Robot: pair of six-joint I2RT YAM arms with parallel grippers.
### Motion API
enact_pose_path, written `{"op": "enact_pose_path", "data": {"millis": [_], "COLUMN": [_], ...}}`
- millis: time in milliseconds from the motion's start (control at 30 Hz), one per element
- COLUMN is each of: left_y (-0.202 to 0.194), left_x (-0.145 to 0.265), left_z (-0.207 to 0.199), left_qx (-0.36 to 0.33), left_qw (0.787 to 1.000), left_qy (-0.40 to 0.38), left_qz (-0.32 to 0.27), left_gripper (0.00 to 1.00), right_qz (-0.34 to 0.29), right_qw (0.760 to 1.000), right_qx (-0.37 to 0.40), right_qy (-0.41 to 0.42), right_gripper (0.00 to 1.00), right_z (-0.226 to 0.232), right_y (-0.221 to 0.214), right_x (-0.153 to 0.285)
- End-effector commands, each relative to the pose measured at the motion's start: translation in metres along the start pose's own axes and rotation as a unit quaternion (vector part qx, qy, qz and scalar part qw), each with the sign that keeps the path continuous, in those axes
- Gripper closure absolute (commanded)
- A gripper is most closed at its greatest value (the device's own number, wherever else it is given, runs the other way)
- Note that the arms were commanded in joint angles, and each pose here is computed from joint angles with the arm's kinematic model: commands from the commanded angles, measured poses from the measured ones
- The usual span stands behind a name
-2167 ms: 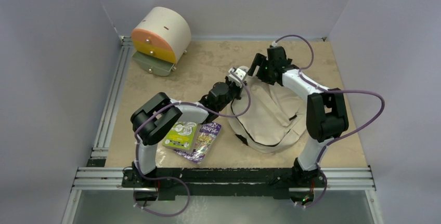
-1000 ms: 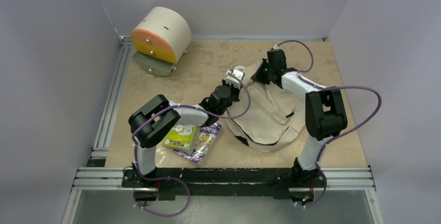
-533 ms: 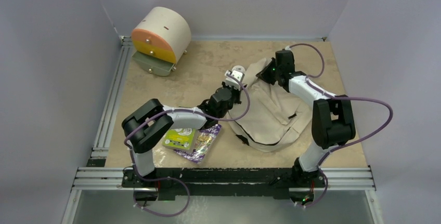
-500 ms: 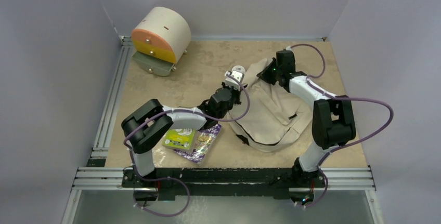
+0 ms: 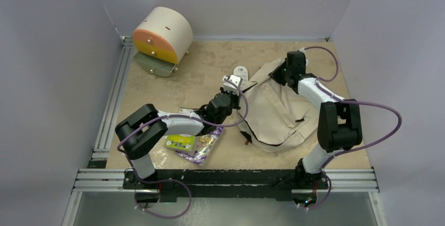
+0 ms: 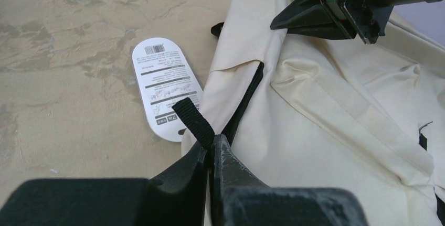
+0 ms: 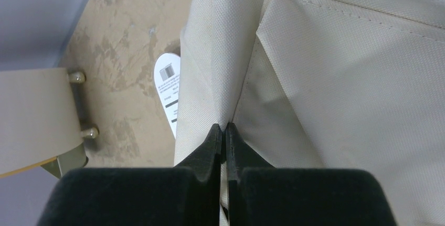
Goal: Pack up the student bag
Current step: Unzip the student bag at the center of the board.
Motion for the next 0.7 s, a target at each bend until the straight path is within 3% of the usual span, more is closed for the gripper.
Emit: {"op": "enact_pose_path", "data": {"millis": [0, 533, 667], "left_y": [0.013, -0.003, 0.004], "left_x": [0.018, 0.068, 0.068], "left_z": [0.007, -0.002, -0.003], "left_qx": [0.008, 0.026, 0.011], "left_qw": [1.0, 0.999, 1.0], "left_qy": [0.022, -0.01, -0.012], "left_qz": [-0.012, 0.031, 0.018], "left_gripper": [1.0, 1.0, 1.0], "right_qz": [-0.134, -0.139, -0.124], "right_qw": [0.99, 0.989, 0.992], "right_qx": [-0.026, -0.03, -0.002], "right_qy": [-0.031, -0.046, -0.005], "right_gripper": [1.0, 1.0, 1.0], "right_z": [-0.013, -0.027, -0.019], "right_y": [0.059, 0.074, 0.068], "right_x": [0.008, 0.002, 0.008]}}
Point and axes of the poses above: each gripper's point midway between its finger pads, its own x axis back along the fingers, its own z axis along the line the jaws close on, y = z × x, the point moved 6 cm from there along x, back along the fingers, and after that the axes turned 5 degrees about x, right-handed, at the moved point
